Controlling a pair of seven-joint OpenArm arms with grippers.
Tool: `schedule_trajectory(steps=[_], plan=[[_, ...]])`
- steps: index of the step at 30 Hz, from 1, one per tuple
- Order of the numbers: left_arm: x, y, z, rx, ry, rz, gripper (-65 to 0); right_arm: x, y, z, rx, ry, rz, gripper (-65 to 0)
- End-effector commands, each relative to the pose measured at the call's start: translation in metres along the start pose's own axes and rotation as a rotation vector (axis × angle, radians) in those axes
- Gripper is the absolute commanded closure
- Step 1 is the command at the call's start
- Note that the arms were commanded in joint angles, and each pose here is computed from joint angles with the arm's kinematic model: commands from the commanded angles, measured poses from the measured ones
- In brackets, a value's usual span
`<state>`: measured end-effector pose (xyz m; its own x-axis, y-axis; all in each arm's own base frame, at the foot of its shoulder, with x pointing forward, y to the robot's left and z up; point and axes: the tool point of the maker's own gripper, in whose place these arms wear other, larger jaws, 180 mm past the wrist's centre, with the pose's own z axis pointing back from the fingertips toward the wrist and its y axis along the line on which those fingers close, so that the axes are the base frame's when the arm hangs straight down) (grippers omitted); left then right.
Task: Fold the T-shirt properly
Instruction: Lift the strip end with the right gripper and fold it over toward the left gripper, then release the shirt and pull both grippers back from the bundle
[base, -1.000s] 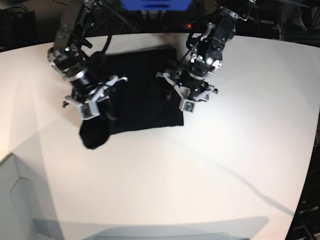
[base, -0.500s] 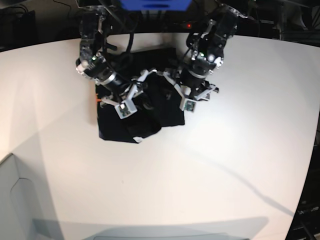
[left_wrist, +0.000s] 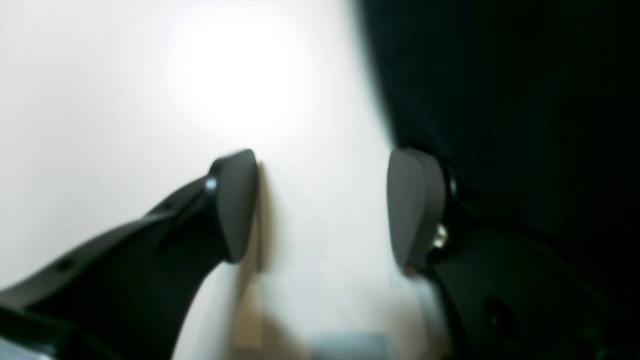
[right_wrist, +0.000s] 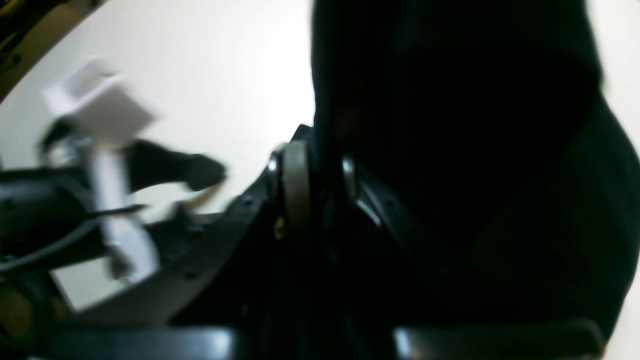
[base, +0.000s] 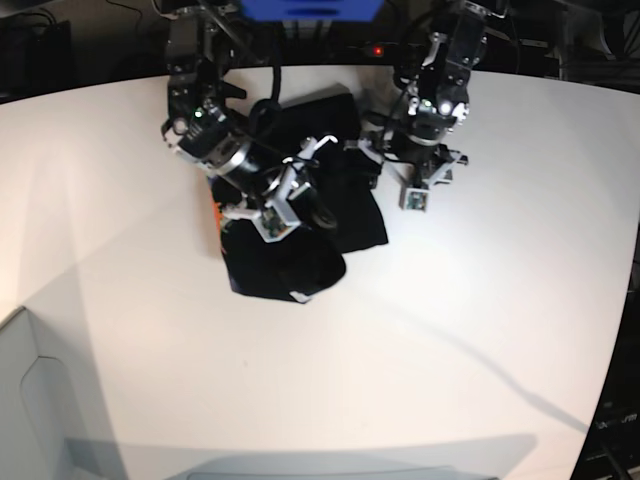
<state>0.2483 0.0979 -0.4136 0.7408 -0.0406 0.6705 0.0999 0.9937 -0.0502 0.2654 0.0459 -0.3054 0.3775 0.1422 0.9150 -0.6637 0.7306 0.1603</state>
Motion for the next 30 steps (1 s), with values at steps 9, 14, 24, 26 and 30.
schedule_trajectory(steps=[9,14,24,26,30], plan=[[0.016,0.0,0.002,-0.004,-0.05,-0.006,-39.7,-0.025,0.025,-0.04,0.138,0.06,-0.035,0.0],[0.015,0.008,0.005,0.009,-0.051,-0.021,-39.7,-0.041,0.008,-0.044,0.133,0.121,-0.009,0.0],[0.032,0.002,0.021,-0.008,-0.104,-0.026,-39.8,-0.049,0.003,-0.038,0.127,0.145,0.006,-15.2],[0.033,0.009,0.027,0.005,-0.112,-0.03,-39.8,-0.052,0.003,-0.036,0.126,0.166,0.007,-25.6],[0.037,0.027,0.04,0.049,-0.137,-0.009,-39.8,-0.022,0.003,-0.019,0.089,0.09,0.053,-37.4]])
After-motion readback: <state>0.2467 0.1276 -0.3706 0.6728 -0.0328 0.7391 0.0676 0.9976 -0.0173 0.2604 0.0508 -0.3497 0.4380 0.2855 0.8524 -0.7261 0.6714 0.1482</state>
